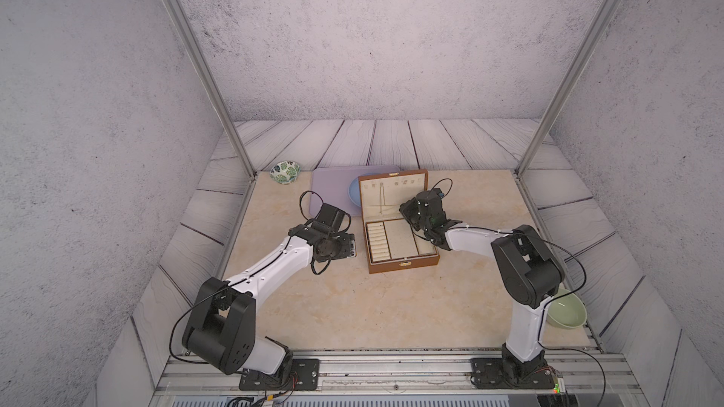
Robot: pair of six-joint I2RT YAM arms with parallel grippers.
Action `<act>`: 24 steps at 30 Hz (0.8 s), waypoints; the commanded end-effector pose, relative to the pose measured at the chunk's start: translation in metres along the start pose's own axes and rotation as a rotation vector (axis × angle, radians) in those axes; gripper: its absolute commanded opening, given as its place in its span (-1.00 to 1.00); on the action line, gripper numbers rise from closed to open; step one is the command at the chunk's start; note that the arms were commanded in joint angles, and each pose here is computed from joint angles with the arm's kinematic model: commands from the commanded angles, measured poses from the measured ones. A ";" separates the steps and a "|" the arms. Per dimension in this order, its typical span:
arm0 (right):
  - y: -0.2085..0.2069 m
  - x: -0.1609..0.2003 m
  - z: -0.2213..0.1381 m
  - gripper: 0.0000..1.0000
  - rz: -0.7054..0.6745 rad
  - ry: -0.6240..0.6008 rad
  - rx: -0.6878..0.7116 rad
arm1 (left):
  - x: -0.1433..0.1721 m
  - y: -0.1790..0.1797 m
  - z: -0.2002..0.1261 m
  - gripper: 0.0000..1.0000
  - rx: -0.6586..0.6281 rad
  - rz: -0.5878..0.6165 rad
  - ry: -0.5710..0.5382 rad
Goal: Put jewelry chain into jewelry box
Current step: Open the storage slot of the jewelry box, then reset both arms
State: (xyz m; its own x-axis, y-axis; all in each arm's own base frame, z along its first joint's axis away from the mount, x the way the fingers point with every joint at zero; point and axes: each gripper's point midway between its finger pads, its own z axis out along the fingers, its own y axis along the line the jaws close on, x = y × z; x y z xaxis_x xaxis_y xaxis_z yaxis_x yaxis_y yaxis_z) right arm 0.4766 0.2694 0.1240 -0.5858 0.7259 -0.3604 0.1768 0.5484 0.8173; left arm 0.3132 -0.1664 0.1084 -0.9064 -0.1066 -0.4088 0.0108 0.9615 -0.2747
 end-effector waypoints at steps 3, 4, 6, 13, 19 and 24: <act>0.053 -0.025 -0.025 -0.31 -0.090 -0.057 -0.123 | -0.016 -0.001 -0.012 0.53 -0.011 -0.007 -0.050; 0.056 -0.027 -0.030 -0.17 -0.119 -0.060 -0.123 | -0.019 -0.001 -0.015 0.53 -0.017 -0.005 -0.061; 0.060 -0.030 -0.042 0.19 -0.181 -0.065 -0.116 | -0.029 -0.002 -0.023 0.55 -0.027 -0.003 -0.096; 0.057 -0.046 -0.109 0.99 -0.483 -0.118 -0.035 | -0.072 0.015 -0.054 0.68 -0.120 -0.035 -0.289; 0.032 -0.079 -0.169 0.99 -0.727 -0.216 0.141 | -0.098 0.051 -0.089 1.00 -0.297 -0.067 -0.471; -0.001 -0.109 -0.192 0.99 -0.826 -0.280 0.257 | -0.101 0.077 -0.097 0.96 -0.412 -0.064 -0.531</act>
State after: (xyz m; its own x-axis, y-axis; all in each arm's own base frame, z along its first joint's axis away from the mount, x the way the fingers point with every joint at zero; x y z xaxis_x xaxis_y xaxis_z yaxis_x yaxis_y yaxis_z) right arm 0.3933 0.1422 0.2735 -0.3700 0.2815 -0.8854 -0.0751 0.9408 0.3305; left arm 0.3626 -0.0838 0.2081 -0.6168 -0.2076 -0.7593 -0.2192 0.9717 -0.0876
